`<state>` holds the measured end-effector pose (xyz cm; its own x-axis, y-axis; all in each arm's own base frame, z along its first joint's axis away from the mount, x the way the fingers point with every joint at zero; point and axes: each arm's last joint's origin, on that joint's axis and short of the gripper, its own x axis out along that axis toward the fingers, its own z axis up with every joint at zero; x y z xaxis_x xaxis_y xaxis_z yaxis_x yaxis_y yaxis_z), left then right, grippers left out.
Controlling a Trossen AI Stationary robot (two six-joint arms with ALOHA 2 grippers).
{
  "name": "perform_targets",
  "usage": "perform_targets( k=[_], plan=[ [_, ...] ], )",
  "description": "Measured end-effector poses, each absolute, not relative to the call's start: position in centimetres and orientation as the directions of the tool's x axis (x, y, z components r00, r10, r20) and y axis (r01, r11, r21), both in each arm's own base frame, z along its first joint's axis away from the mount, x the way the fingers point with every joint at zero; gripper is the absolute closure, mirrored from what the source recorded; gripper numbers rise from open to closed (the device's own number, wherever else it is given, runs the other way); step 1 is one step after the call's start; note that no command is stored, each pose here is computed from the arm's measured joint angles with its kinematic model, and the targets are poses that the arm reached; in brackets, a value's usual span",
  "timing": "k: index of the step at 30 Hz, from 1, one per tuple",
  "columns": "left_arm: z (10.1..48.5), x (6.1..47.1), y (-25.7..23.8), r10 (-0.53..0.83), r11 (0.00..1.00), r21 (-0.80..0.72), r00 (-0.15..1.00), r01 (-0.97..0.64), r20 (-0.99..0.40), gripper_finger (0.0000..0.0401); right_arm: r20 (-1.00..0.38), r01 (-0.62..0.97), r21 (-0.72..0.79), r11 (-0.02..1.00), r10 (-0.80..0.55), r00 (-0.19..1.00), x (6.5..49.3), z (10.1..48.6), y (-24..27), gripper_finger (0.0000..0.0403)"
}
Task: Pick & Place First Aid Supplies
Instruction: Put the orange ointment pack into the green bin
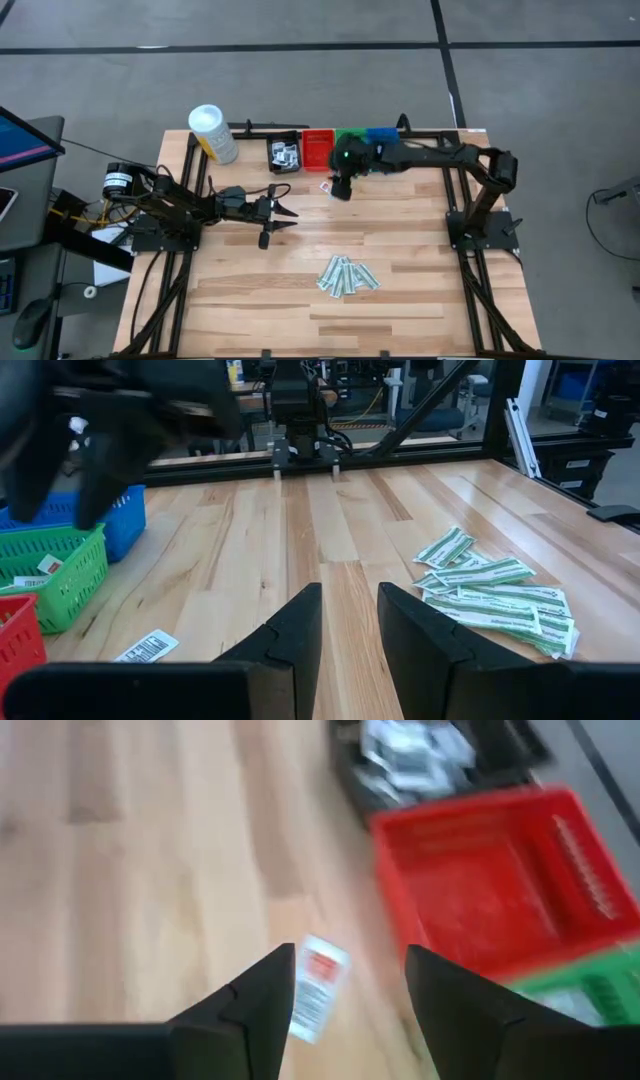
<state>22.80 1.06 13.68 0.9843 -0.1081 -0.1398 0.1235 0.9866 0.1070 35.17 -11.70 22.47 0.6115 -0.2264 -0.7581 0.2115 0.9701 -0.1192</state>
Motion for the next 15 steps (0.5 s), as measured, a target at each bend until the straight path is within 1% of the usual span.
perform_targets(
  k=[5,11,15],
  plan=[
    [13.7,22.8,1.1,-0.108,0.987,0.107,0.984,0.124,-0.14,0.0299,-0.718,0.155,-0.118,0.981,-0.192,0.669,35.6,20.5,-9.0,0.0223],
    [13.7,22.8,1.1,-0.108,0.987,0.103,0.984,0.123,-0.14,0.0299,-0.664,0.235,-0.014,0.972,-0.185,0.724,34.8,17.7,-7.7,0.0227],
    [13.7,22.8,1.1,-0.108,0.987,0.103,0.984,0.123,-0.139,0.0299,-0.636,0.286,0.001,0.958,-0.221,0.739,34.0,16.0,-7.2,0.0227]
  ],
)
